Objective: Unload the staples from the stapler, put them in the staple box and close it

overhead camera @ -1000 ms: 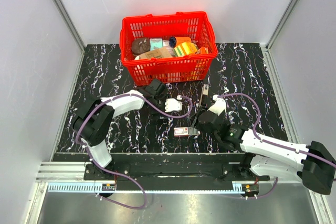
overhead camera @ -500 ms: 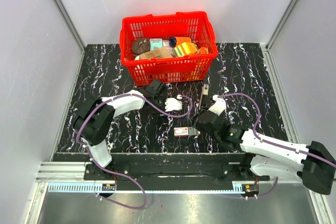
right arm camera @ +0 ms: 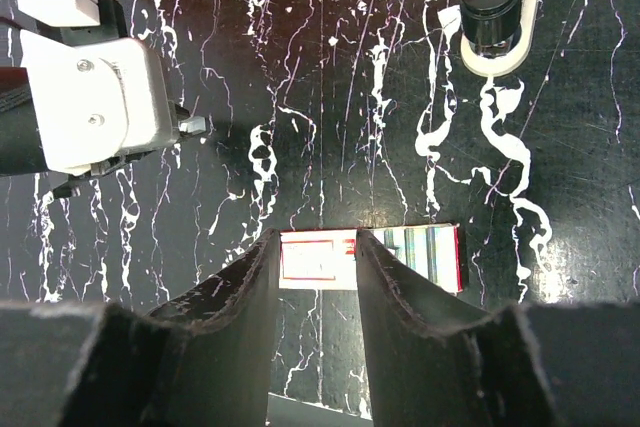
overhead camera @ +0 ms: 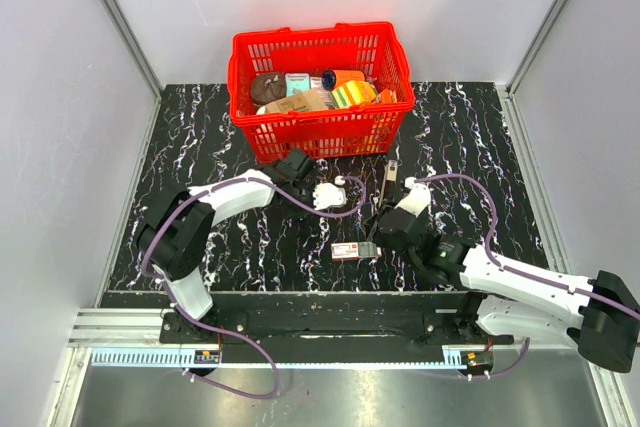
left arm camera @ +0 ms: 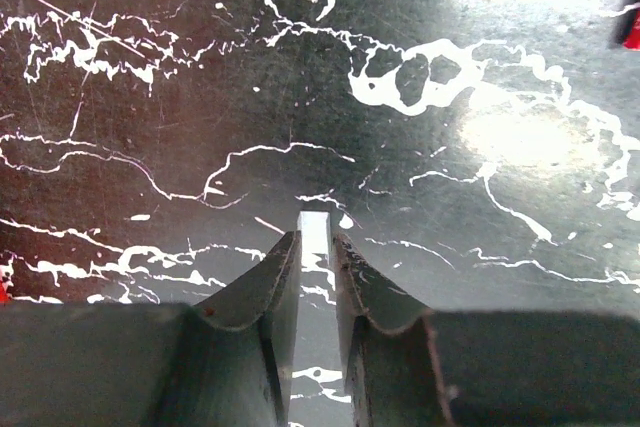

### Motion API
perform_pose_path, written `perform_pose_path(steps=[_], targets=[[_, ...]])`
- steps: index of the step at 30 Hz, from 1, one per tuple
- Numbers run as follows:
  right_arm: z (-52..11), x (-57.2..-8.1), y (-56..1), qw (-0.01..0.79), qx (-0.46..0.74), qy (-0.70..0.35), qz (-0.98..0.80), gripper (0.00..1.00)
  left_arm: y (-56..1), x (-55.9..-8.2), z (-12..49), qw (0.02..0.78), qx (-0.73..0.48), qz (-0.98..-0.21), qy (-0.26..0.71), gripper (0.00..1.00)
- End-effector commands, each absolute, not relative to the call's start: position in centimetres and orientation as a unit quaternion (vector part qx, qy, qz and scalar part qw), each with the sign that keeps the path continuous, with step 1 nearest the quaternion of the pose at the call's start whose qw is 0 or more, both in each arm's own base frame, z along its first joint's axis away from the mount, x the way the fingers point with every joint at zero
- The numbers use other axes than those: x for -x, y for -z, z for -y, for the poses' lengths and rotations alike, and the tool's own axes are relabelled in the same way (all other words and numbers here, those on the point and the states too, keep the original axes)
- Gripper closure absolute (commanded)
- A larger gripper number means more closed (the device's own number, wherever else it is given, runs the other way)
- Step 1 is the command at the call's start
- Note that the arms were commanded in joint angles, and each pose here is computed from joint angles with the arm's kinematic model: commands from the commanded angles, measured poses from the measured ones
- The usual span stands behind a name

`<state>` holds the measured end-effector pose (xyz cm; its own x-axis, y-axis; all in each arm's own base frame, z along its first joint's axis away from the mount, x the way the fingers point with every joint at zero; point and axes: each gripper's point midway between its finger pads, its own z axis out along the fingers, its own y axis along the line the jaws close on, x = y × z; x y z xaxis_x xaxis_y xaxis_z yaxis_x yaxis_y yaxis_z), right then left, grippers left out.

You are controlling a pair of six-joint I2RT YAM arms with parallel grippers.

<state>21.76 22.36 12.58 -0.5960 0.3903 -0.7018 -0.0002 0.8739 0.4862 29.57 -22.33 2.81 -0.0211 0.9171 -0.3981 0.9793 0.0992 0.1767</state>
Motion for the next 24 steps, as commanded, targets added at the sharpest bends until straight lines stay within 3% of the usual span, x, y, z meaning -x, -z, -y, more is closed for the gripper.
perform_pose_path(steps=[1,8,13,22,23,24], targets=[[-22.1,-22.7,-15.3,0.465,-0.121,-0.228,-0.847,0.59,-7.4,-29.9,24.2,0.257,-0.644,-0.713,0.103,0.76],[-22.1,-23.1,-16.8,0.476,-0.12,-0.231,-0.84,0.59,-11.6,-29.5,25.3,0.292,-0.626,-0.711,0.133,0.76],[-22.2,-22.8,-15.9,0.466,-0.12,-0.231,-0.846,0.56,-8.5,-29.9,23.7,0.258,-0.634,-0.723,0.095,0.46],[-22.4,-22.5,-14.5,0.456,-0.117,-0.23,-0.852,0.55,-4.8,-31.4,23.4,0.221,-0.639,-0.734,0.065,0.36],[-22.4,-22.6,-14.5,0.456,-0.118,-0.231,-0.851,0.55,-4.5,-31.5,23.2,0.217,-0.643,-0.732,0.06,0.33],[-22.4,-22.6,-14.5,0.457,-0.119,-0.23,-0.851,0.55,-4.1,-31.5,23.0,0.212,-0.649,-0.729,0.058,0.24]])
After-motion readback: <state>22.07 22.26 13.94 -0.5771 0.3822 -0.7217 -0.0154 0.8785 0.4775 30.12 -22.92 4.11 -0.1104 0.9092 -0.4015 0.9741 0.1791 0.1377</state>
